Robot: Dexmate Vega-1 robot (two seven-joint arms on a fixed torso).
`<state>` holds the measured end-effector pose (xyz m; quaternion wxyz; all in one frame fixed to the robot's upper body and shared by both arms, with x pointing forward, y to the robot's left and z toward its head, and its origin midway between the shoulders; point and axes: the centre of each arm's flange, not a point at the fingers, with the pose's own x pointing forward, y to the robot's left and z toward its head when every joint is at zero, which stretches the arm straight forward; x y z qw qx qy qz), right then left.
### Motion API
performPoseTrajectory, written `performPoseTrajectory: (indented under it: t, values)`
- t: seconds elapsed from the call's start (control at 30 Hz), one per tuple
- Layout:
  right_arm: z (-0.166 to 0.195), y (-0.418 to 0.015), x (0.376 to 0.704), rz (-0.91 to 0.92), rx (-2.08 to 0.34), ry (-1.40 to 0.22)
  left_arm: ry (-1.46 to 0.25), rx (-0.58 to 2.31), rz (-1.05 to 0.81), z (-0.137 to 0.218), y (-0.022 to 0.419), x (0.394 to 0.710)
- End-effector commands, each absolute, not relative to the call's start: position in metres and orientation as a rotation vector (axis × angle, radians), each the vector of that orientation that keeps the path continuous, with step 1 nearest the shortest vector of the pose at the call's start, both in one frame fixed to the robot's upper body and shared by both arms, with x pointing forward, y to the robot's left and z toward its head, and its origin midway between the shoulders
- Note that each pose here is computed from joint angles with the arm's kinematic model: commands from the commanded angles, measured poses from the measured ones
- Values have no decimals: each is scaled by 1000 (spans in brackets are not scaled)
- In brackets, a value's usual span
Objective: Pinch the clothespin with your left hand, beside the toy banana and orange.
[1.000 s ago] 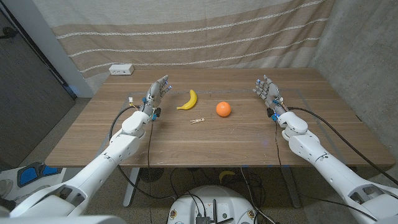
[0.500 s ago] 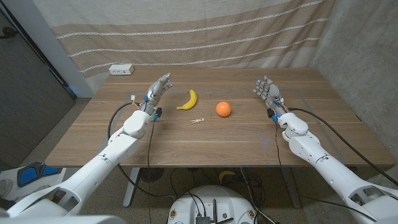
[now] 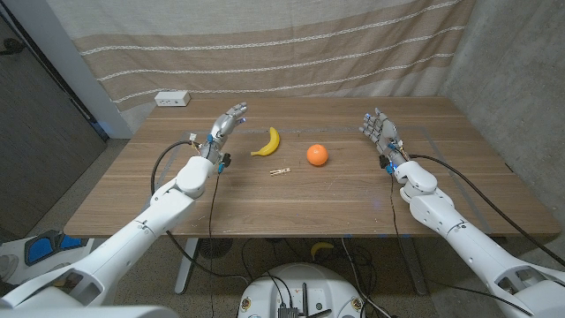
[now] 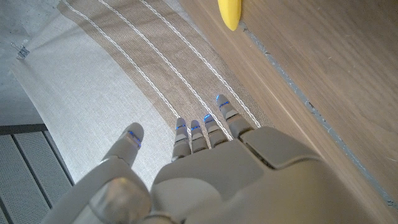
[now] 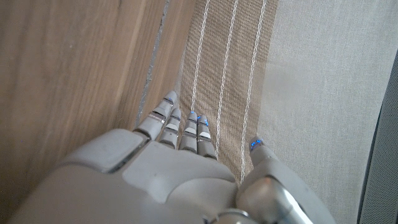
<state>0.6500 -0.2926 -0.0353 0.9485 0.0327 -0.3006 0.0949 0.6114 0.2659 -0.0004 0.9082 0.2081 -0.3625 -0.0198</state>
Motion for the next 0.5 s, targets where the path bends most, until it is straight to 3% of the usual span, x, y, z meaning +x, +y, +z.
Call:
performPoseTrajectory:
  t: [0.03, 0.5]
  values:
    - [-38, -293, 647, 192, 71, -620, -778, 569, -16, 4, 258, 596]
    - [-41, -294, 643, 196, 78, -627, -787, 677, -4, 7, 253, 584]
